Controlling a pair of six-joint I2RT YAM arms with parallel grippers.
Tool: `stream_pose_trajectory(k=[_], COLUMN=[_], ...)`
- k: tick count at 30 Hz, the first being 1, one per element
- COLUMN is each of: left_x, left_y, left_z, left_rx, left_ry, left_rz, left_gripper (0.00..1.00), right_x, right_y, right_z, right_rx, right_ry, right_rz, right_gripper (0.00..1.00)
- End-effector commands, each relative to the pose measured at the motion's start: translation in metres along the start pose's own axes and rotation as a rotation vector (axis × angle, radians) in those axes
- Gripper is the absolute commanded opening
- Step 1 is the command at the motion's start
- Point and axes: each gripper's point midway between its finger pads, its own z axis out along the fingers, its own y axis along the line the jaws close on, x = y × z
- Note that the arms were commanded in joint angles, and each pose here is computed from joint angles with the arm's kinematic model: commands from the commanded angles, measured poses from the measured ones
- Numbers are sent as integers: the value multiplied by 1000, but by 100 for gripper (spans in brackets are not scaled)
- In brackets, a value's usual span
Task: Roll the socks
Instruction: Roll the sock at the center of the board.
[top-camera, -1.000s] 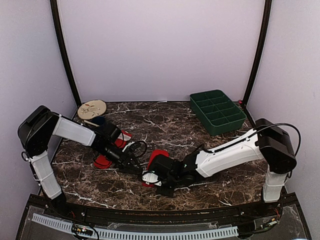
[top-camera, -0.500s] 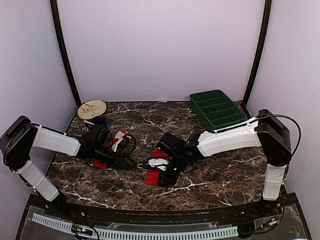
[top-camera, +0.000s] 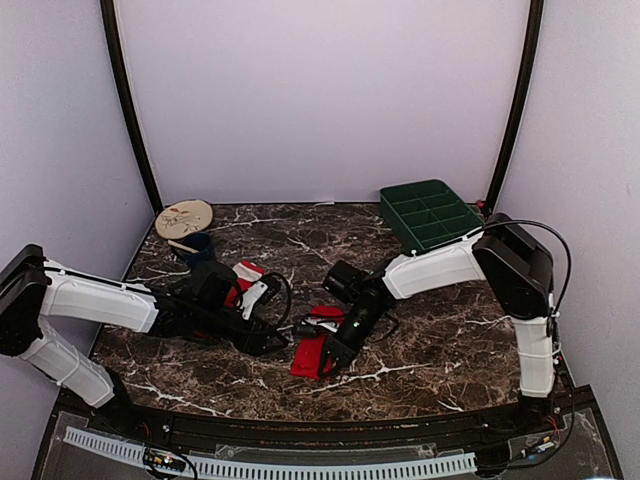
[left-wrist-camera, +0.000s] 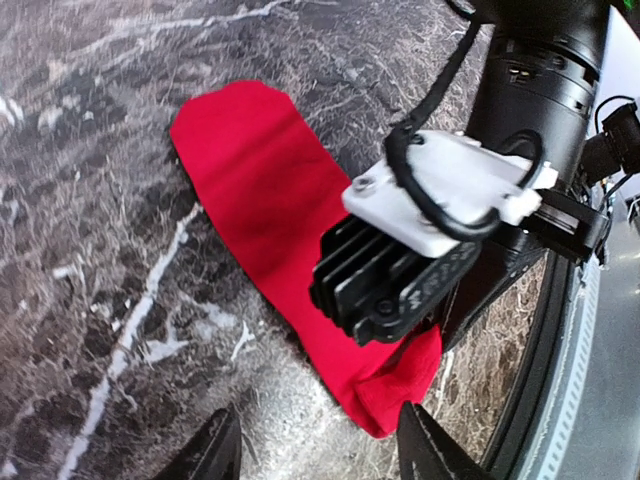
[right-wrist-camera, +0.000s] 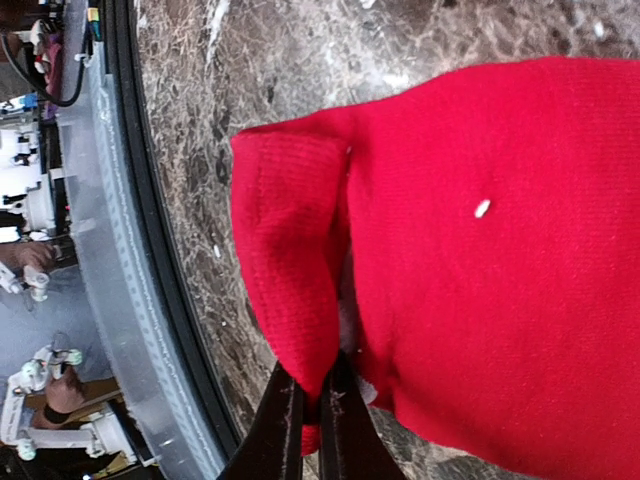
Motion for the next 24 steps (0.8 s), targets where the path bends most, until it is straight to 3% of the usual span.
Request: stream_pose_trajectory(k=[1,10,24], left_x=[-5,22,34], left_y=[-11,-58,-69], left_z=[-5,8,23], left_rx=[-8,142,208], left_ry=[-46,18,70], left_rz=[182,542,707], left_gripper=[56,55,49], right_x=[-4,-5,-5], right_y=[9,3,-1], right_z=[-3,-6,-7], right_rx=[-92,-102,-105], right_ry=[10,26,34], right_rz=[43,81,110], right_gripper=[3,2,1])
